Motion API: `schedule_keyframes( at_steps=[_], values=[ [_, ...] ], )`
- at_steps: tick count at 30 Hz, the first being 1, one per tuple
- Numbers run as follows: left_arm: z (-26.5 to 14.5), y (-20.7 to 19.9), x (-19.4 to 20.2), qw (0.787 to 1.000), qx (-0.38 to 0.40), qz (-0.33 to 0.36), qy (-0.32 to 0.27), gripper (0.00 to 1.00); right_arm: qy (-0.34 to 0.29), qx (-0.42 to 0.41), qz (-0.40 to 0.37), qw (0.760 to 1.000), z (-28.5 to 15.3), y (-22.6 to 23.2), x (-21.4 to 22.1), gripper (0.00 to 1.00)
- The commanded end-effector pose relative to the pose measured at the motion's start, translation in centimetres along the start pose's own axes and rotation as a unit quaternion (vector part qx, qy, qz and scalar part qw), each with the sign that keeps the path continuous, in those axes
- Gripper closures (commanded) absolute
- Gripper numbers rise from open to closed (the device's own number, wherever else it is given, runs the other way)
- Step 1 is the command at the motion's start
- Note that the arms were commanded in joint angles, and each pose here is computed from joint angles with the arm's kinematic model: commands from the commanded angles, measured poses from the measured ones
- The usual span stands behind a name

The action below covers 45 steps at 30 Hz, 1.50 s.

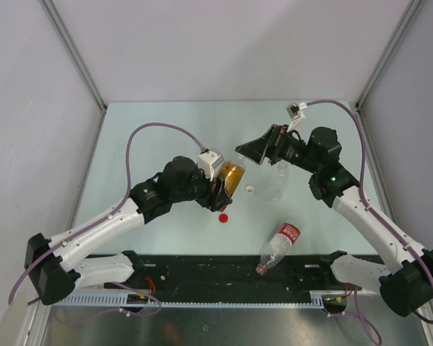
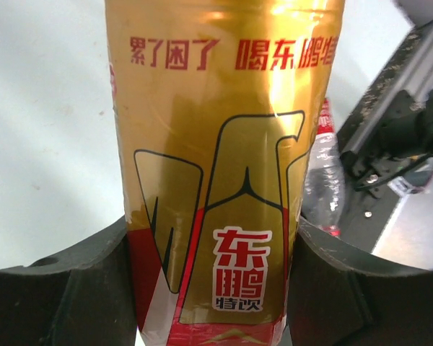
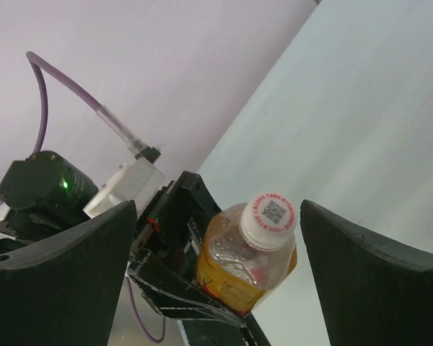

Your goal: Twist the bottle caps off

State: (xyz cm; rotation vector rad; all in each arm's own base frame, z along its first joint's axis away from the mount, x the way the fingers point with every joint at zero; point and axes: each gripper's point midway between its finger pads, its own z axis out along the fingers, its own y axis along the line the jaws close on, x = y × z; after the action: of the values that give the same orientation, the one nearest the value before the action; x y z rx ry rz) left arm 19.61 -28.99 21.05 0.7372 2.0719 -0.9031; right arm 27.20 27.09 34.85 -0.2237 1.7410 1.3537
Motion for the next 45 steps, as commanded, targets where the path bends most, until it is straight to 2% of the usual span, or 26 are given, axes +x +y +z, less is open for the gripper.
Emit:
schedule_keyframes(
  at_steps=[1, 9, 16, 18, 21, 27, 38, 45],
  values=[
    [-1.0, 2.0, -0.3, 0.995, -0.091, 0.038, -0.002, 0.69, -0.029, 0.017, -0.024, 0.999, -0.8, 0.1, -1.5, 0.01],
    [-2.1, 3.9, -0.4, 0.97, -0.226, 0.088, 0.004, 0.75, -0.025, 0.056, -0.022, 0.998, -0.6, -1.1, -1.6, 0.0],
    [-2.5, 4.3, -0.5, 0.944, -0.299, 0.135, 0.013, 0.78, 0.005, 0.067, -0.011, 0.998, 0.5, -1.4, -0.4, 0.01],
    [-2.5, 4.4, -0.4, 0.937, -0.317, 0.143, 0.017, 0.79, 0.01, 0.067, -0.008, 0.998, 0.7, -1.4, -0.2, 0.03],
    [-2.7, 4.7, -0.5, 0.929, -0.337, 0.149, 0.02, 0.84, 0.016, 0.069, 0.001, 0.998, 1.0, -1.7, 0.1, 0.15],
    [-2.8, 4.7, -0.7, 0.924, -0.349, 0.153, 0.02, 0.86, 0.028, 0.08, 0.022, 0.996, 1.7, -2.6, 0.7, 0.3],
    [-2.8, 4.3, -0.9, 0.927, -0.341, 0.157, 0.019, 0.87, 0.05, 0.066, 0.053, 0.995, 3.0, -3.1, 1.6, 0.35],
    [-2.7, 4.1, -0.8, 0.928, -0.337, 0.157, 0.021, 0.87, 0.046, 0.049, 0.061, 0.996, 3.6, -2.6, 1.4, 0.46]
  ],
)
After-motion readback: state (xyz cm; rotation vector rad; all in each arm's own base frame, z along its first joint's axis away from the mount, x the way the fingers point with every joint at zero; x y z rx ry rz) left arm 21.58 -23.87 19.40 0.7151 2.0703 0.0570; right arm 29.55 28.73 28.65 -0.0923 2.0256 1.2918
